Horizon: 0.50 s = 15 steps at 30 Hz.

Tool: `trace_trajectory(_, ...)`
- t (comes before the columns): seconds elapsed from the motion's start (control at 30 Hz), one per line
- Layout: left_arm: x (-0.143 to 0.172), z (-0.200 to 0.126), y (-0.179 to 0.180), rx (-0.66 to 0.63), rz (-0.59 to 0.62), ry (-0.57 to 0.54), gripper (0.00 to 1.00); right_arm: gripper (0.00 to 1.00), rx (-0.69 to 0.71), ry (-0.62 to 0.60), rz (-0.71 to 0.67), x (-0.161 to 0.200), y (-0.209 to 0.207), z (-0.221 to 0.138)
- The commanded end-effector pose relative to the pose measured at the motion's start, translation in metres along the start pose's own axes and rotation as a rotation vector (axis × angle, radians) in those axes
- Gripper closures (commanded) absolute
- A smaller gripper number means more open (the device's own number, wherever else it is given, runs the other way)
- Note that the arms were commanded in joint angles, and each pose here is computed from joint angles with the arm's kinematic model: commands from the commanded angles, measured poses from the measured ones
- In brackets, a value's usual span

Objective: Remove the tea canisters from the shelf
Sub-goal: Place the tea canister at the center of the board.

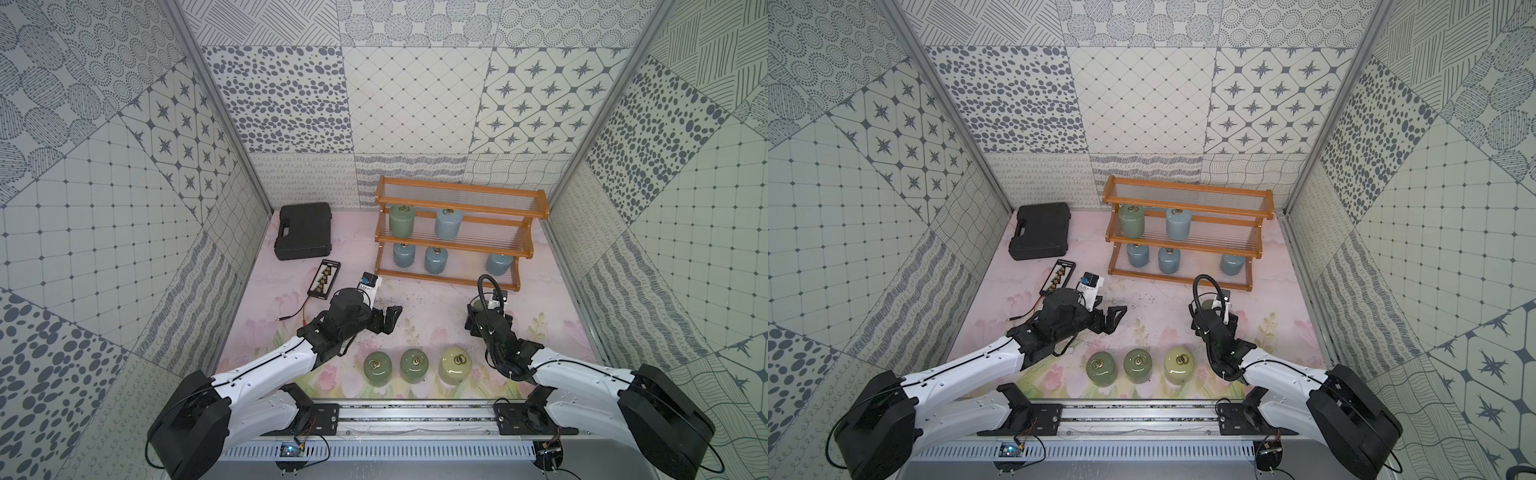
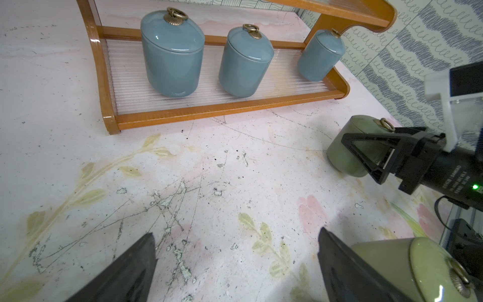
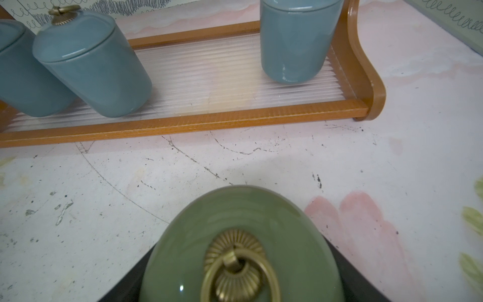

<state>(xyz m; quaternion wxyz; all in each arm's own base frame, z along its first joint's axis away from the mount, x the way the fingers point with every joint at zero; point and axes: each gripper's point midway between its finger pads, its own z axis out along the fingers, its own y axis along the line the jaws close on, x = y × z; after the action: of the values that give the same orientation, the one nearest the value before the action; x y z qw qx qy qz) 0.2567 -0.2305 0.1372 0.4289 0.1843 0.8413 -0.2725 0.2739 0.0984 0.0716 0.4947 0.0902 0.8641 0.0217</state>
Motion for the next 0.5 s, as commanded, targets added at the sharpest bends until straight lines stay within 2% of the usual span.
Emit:
trace_trajectory(0.0, 0.002, 0.001, 0.003, -0.012, -0.008, 0.004, 0.0, 0.11, -0.027, -0.039, 0.051, -0.008, 0.007, -0.002)
trace_trajectory(0.1, 0.003, 0.001, 0.004, -0.015, -0.008, 0.004, 0.0, 0.04, -0.029, -0.036, 0.049, -0.008, 0.007, -0.004)
trace_trajectory(0.2, 0.003, 0.001, 0.005, -0.024, -0.011, 0.0, 0.0, 0.0, -0.029, -0.031, 0.047, -0.005, 0.006, -0.004)
trace_trajectory(0.47, 0.004, 0.001, 0.006, -0.025, -0.018, 0.0, 0.0, 0.0, -0.053, -0.029, 0.064, -0.017, 0.008, -0.016)
